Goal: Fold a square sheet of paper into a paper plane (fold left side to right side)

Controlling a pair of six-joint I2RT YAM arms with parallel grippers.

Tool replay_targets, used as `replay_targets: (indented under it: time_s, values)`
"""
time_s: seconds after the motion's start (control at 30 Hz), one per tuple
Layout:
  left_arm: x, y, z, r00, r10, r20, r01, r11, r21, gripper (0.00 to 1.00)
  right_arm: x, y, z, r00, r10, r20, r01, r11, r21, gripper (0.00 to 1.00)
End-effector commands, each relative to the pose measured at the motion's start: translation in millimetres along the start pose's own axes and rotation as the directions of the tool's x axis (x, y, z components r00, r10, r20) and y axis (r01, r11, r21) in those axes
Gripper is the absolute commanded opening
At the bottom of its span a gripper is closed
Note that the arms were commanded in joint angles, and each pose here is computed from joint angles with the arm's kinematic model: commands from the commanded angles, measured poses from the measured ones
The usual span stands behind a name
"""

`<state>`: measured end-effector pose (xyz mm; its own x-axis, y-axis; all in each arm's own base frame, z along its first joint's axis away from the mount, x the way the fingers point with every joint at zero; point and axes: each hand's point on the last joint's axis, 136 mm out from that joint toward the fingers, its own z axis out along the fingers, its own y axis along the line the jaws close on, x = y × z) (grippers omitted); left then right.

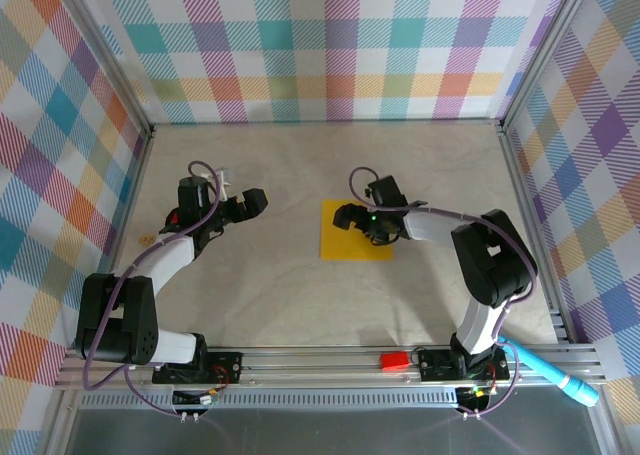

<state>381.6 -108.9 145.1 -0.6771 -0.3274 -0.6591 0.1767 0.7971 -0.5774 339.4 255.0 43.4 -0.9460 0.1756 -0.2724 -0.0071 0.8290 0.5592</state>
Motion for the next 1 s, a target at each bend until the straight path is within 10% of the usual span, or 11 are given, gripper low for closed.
replay_targets:
  time_s: [0.0, 0.5, 0.97]
  values:
    - [-12, -14, -3, 0.999, 0.039, 0.011, -0.039, 0.999, 0.023, 1.0, 46, -27, 10, 0.987, 0.111, -0.118, -0.097, 0.989, 0.115, 0.99]
    - [11, -67, -8, 0.975, 0.166, -0.146, -0.163, 0.986, 0.03, 0.93, -25, -17, -51, 0.981, -0.194, 0.025, 0.179, 0.943, 0.281, 0.99]
    - [123, -129, 55, 0.915, -0.005, -0.404, 0.068, 0.988, 0.14, 0.64, -65, -53, -28, 0.976, -0.208, -0.058, 0.216, 0.929, 0.299, 0.99]
